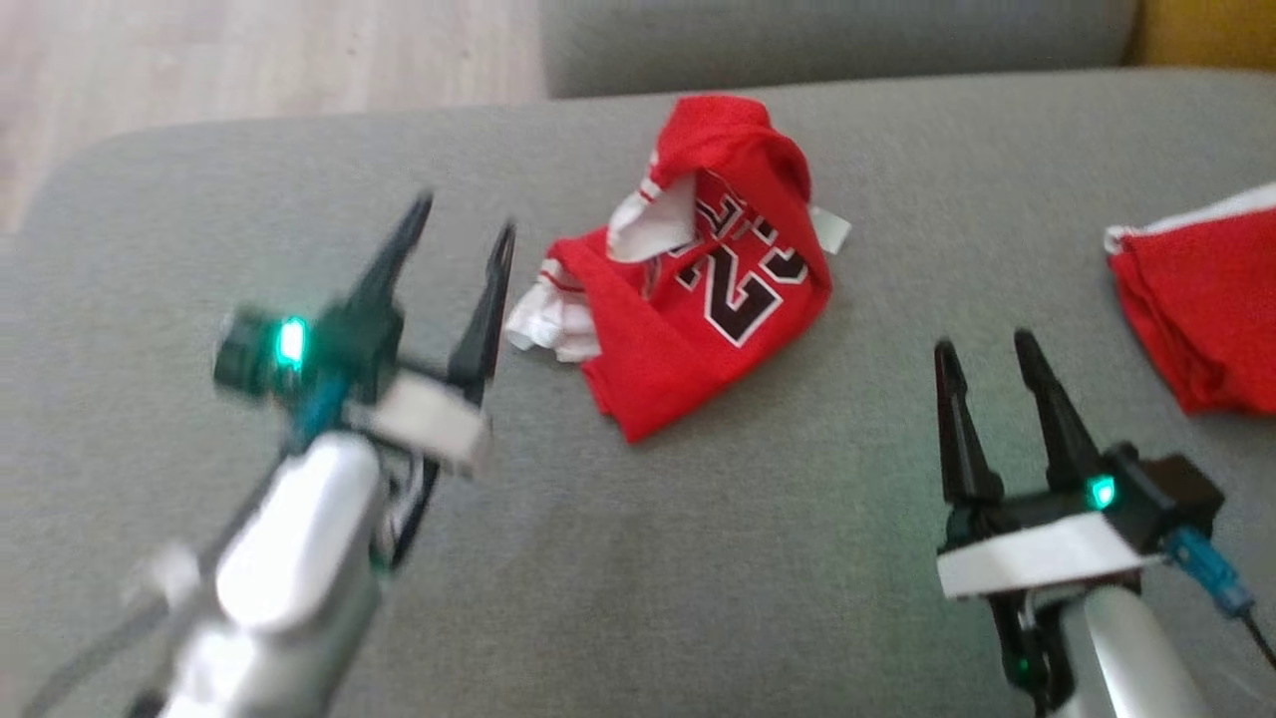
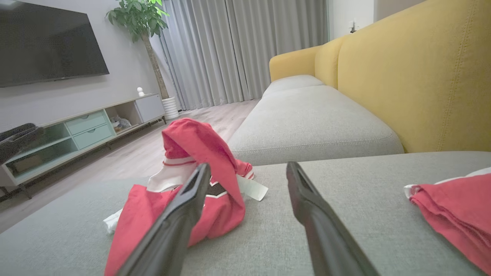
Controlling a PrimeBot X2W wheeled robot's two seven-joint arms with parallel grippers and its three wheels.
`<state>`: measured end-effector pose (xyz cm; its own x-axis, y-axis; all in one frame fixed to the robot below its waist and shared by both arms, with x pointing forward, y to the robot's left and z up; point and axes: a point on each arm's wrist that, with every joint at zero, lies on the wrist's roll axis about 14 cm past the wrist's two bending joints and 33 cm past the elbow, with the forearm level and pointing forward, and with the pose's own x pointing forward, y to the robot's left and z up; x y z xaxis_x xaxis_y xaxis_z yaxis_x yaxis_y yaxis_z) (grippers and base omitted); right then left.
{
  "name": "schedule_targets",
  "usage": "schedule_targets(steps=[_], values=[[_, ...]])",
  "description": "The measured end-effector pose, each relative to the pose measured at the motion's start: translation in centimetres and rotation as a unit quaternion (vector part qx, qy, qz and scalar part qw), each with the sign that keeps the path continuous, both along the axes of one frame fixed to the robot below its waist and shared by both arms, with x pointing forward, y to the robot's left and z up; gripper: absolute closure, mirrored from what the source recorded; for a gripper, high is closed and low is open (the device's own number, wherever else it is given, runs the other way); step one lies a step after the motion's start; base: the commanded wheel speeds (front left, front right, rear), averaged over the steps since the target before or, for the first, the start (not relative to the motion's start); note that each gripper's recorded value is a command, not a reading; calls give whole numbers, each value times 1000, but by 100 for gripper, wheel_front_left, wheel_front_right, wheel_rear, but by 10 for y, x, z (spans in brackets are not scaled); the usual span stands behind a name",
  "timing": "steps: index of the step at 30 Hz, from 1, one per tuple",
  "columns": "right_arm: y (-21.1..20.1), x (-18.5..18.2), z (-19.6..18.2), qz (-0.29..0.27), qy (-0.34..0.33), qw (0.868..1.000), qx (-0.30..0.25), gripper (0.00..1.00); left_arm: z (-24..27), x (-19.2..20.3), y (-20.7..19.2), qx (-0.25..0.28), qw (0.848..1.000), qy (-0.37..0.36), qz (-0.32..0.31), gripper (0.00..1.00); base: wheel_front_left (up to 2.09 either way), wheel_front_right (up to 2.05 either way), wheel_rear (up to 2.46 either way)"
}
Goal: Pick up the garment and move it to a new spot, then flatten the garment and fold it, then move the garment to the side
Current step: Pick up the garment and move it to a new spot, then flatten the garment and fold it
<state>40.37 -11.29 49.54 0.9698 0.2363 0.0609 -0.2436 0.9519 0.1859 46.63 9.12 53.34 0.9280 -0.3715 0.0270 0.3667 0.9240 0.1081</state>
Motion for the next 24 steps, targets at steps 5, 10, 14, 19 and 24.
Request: schedule_targets(steps=[5,10,14,19,24], values=[[8,-13,-11,13,18,1000,-4,0,-28,-49,25,-31,997,20,70,0,0,0,0],[21,-15,-13,33,19,999,-11,0,-56,-88,37,-67,988,61,122,0,0,0,0],[28,-12,-15,44,20,999,-17,0,-51,-94,43,-92,983,55,147,0,0,0,0],[29,-5,-31,47,38,998,-36,0,-50,-90,44,-98,982,51,151,0,0,0,0],[35,22,-53,52,70,995,-44,0,-61,-84,43,-92,983,64,148,0,0,0,0]])
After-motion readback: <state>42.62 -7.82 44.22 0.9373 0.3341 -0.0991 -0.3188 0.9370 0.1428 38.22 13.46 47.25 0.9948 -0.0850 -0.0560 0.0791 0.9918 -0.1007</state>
